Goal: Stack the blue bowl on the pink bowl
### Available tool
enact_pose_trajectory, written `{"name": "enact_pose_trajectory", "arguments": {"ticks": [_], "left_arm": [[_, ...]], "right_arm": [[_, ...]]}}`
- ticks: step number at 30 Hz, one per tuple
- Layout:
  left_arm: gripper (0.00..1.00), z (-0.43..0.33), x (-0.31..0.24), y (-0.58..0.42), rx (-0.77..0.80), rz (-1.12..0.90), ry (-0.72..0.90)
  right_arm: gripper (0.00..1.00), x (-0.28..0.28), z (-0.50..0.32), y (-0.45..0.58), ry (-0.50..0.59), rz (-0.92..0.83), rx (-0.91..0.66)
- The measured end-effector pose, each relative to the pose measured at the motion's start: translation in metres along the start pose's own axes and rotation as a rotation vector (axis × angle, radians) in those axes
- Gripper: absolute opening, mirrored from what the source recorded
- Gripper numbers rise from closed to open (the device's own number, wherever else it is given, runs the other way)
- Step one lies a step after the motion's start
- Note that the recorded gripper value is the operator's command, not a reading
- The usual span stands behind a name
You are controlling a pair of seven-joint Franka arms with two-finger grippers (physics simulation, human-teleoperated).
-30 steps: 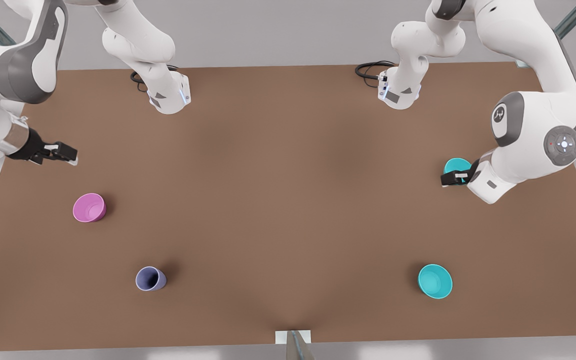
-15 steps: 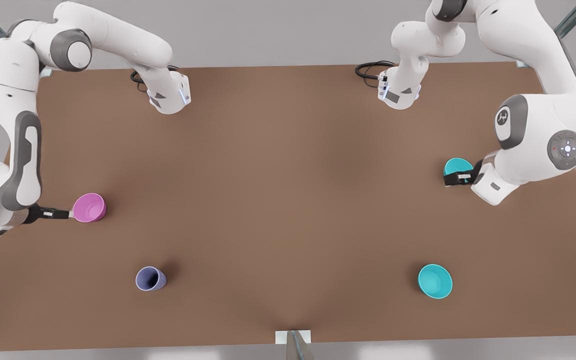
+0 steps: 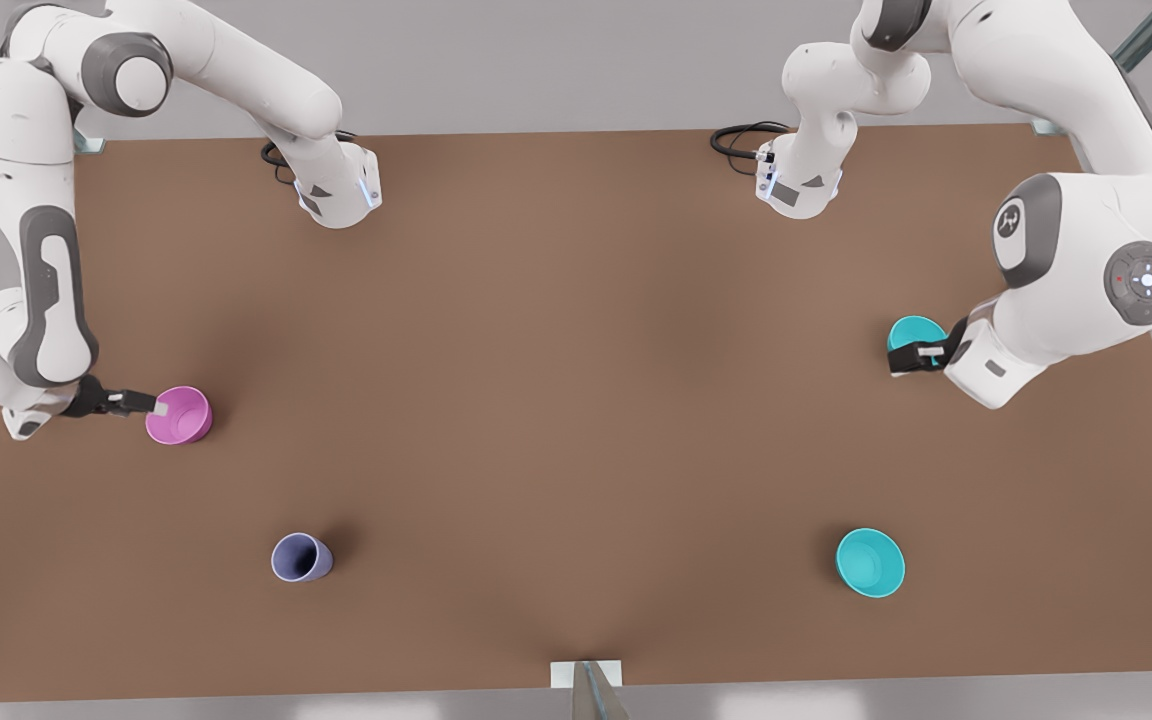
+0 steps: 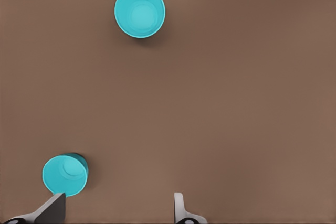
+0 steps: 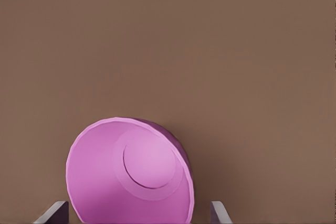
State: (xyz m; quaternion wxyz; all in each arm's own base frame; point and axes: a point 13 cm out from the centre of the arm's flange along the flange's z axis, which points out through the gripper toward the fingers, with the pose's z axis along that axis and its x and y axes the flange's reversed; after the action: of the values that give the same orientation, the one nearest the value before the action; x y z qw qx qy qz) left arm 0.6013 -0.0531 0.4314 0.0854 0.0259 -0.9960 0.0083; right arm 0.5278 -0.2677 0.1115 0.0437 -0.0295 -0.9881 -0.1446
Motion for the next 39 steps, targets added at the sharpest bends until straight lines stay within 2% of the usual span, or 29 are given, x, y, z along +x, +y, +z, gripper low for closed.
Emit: {"name": "enact_pose_trajectory", "arguments": {"ticks": [13, 14, 15, 16, 18, 19, 20, 26, 30, 34, 39], "left_arm": [[1.0, 0.01, 0.019, 0.001, -0.007, -0.001, 0.091], [1.0, 0.011, 0.02, 0.001, -0.007, -0.001, 0.094], [1.0, 0.011, 0.02, 0.001, -0.008, 0.0, 0.097], [1.0, 0.011, 0.021, 0.001, -0.008, -0.001, 0.099], [1.0, 0.011, 0.022, 0.001, -0.008, -0.001, 0.102], [1.0, 0.011, 0.022, 0.001, -0.008, -0.001, 0.105], [1.0, 0.012, 0.023, 0.001, -0.009, -0.001, 0.107], [1.0, 0.013, 0.024, 0.0, -0.007, -0.001, 0.114], [1.0, 0.013, 0.024, 0.0, -0.006, -0.001, 0.117], [1.0, 0.014, 0.024, 0.0, -0.006, -0.001, 0.117], [1.0, 0.015, 0.024, 0.001, -0.009, 0.005, 0.121]], "right_arm": [[1.0, 0.01, 0.05, -0.026, -0.028, -0.12, 0.02], [0.92, 0.008, 0.051, -0.026, -0.033, -0.13, 0.024], [0.56, 0.006, 0.051, -0.026, -0.037, -0.139, 0.028], [0.46, 0.005, 0.05, -0.025, -0.041, -0.149, 0.031], [0.34, 0.003, 0.05, -0.024, -0.046, -0.167, 0.033], [0.24, 0.002, 0.05, -0.023, -0.049, -0.176, 0.031], [0.21, 0.001, 0.05, -0.022, -0.051, -0.188, 0.027], [0.21, -0.006, 0.035, -0.005, -0.048, -0.27, 0.023], [0.21, -0.019, -0.016, 0.07, -0.052, -0.36, -0.026], [0.21, -0.051, -0.012, 0.253, 0.041, -0.559, -0.111], [0.21, -0.022, 0.024, 0.543, 0.162, -0.729, -0.142]]}}
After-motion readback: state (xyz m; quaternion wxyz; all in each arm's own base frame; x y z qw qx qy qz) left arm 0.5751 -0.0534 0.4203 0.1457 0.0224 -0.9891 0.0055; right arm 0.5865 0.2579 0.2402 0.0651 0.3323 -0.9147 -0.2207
